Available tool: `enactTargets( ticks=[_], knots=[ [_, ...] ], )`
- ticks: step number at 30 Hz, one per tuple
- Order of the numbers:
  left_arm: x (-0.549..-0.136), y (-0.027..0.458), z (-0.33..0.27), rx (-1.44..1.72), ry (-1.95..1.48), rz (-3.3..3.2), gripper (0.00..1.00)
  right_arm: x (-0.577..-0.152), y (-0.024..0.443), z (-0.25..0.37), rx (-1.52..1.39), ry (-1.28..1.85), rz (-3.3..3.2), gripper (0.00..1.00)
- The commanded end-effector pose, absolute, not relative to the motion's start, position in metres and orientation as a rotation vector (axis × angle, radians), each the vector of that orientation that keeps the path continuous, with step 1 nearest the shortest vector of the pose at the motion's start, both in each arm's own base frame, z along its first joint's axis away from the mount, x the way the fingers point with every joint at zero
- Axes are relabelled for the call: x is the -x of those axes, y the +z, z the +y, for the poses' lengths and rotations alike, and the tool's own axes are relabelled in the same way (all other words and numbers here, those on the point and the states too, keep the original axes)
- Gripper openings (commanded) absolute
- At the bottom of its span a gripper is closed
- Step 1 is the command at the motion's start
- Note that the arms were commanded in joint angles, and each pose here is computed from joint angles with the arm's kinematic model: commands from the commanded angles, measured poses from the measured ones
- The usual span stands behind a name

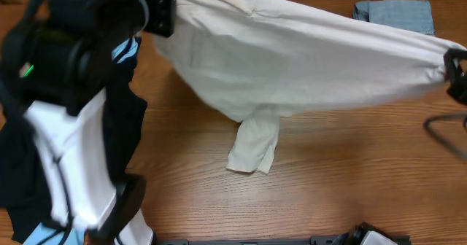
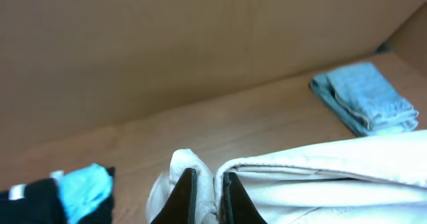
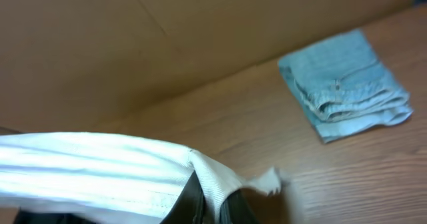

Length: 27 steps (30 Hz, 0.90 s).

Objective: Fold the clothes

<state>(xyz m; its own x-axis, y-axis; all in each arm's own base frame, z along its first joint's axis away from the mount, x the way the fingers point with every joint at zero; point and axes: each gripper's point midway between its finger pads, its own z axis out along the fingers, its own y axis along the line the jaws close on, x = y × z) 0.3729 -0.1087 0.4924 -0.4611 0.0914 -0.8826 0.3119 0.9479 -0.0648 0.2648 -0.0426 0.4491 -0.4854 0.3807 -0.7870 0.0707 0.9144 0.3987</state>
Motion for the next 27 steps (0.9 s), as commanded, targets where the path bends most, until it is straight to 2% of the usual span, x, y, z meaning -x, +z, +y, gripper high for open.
enactTargets(
  ticks=[1,7,12,18,24,27],
  knots=[
    [-0.31,0.559,-0.055,-0.135,-0.12,1.843,0.04,-0.226,0.471,-0.049,-0.357,0.178,1.972,0.04],
    [-0.257,0.588,-0.045,-0.125,-0.129,1.739,0.04,-0.179,0.481,-0.032,-0.372,0.095,1.907,0.04],
    [-0.256,0.578,-0.045,-0.129,-0.125,1.779,0.04,-0.17,0.475,-0.027,-0.382,0.097,1.921,0.04],
    [-0.302,0.533,-0.051,-0.135,-0.091,1.956,0.04,-0.189,0.466,-0.035,-0.394,0.138,1.969,0.04],
    [-0.38,0.462,-0.06,-0.138,-0.026,2.176,0.04,-0.244,0.441,-0.054,-0.392,0.258,2.047,0.04],
    [-0.423,0.418,-0.068,-0.149,-0.008,2.279,0.04,-0.283,0.403,-0.074,-0.436,0.311,2.14,0.04]
  ],
)
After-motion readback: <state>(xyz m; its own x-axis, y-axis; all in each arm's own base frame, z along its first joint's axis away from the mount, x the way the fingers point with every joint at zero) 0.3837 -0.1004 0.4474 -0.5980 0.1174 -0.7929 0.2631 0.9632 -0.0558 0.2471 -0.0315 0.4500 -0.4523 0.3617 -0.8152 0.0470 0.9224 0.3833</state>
